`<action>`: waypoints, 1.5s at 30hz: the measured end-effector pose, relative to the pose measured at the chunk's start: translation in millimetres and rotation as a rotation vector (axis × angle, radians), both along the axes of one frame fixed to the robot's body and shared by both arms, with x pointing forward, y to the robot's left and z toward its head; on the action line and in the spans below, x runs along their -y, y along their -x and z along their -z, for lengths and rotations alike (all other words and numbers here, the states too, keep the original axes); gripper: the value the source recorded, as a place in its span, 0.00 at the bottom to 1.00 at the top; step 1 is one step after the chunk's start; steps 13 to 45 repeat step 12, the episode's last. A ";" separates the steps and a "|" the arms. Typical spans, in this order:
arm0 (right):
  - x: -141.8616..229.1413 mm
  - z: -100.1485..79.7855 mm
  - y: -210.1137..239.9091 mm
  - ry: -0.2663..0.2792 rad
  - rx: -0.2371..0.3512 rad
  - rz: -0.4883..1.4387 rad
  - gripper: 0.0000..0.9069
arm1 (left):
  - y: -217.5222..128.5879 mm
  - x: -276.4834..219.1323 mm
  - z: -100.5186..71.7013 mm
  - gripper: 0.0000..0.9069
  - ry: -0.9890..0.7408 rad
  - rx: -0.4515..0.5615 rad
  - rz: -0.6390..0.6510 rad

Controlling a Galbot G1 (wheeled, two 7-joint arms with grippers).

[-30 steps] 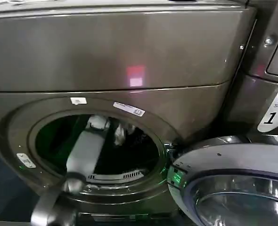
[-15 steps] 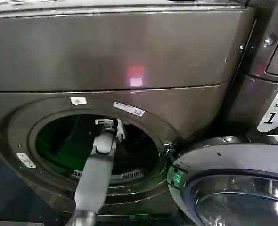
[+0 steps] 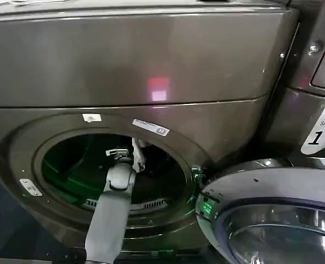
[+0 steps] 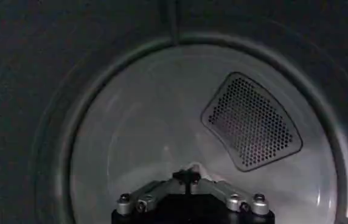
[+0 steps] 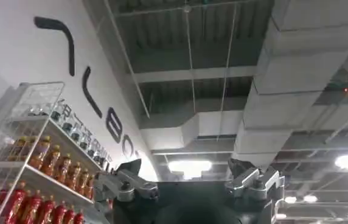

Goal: Grasp the clothes from the dryer.

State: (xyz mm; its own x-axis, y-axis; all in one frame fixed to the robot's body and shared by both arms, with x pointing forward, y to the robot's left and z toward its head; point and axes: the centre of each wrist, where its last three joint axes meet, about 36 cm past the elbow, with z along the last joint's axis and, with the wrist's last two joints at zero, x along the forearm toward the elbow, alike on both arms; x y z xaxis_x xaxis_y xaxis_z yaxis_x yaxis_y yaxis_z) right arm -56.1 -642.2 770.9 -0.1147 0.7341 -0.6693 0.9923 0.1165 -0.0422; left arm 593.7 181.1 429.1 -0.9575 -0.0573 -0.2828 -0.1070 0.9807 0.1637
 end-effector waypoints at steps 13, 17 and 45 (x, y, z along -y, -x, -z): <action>1.1 3.1 -1.5 -0.014 -0.007 -0.011 1.00 | -3.0 3.1 -1.8 0.01 -0.001 0.010 0.000; 1.1 3.1 -1.5 -0.014 -0.007 -0.011 1.00 | -3.0 3.1 -1.8 0.01 -0.001 0.010 0.000; 1.1 3.1 -1.5 -0.014 -0.007 -0.011 1.00 | -3.0 3.1 -1.8 0.01 -0.001 0.010 0.000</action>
